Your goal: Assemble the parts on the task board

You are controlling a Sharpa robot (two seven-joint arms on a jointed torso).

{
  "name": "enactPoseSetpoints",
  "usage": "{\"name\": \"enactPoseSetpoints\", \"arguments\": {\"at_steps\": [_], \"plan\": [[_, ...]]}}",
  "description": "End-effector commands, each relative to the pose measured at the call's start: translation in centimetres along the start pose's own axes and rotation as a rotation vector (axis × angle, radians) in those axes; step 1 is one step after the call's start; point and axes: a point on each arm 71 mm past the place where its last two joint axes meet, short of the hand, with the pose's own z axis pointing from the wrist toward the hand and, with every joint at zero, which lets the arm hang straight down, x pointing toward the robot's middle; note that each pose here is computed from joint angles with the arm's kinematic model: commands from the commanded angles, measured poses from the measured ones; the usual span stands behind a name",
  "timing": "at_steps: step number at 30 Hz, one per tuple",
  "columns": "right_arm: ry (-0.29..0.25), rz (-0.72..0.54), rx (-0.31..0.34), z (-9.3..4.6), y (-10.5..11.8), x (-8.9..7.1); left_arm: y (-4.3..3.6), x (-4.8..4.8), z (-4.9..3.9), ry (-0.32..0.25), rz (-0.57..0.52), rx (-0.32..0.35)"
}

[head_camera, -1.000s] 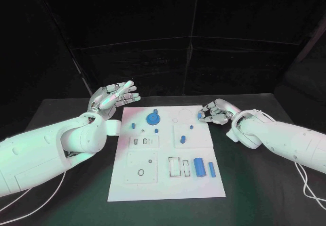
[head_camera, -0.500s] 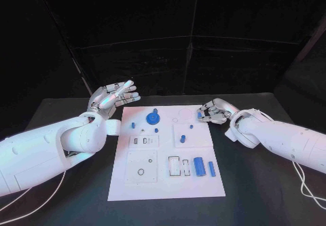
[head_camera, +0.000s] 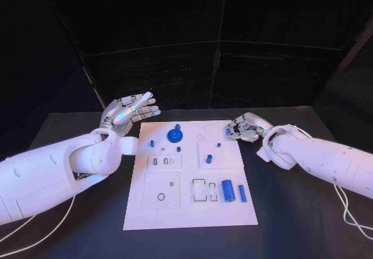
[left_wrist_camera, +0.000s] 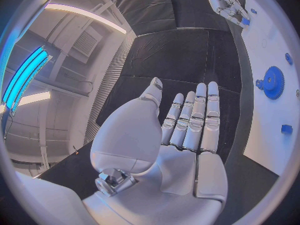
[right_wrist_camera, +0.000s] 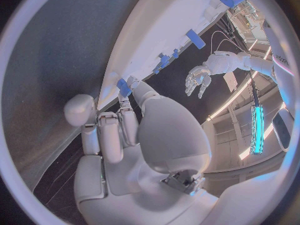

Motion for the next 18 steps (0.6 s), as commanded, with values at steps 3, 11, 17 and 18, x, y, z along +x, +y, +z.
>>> {"name": "enactPoseSetpoints", "arguments": {"at_steps": [3,11,17,18], "plan": [[0.002,-0.001,-0.004,0.04,0.09,-0.06,-0.1,0.14,0.04,0.011,-0.003,0.006],[-0.015,-0.004,-0.004,0.05,0.06,-0.19,-0.11,0.11,0.03,0.011,-0.003,0.006],[-0.037,-0.006,-0.007,-0.06,0.29,-0.32,-0.13,0.06,-0.01,0.01,-0.003,0.006],[-0.037,-0.005,-0.006,-0.11,0.31,-0.34,-0.14,0.05,-0.02,0.01,-0.003,0.006]]}}
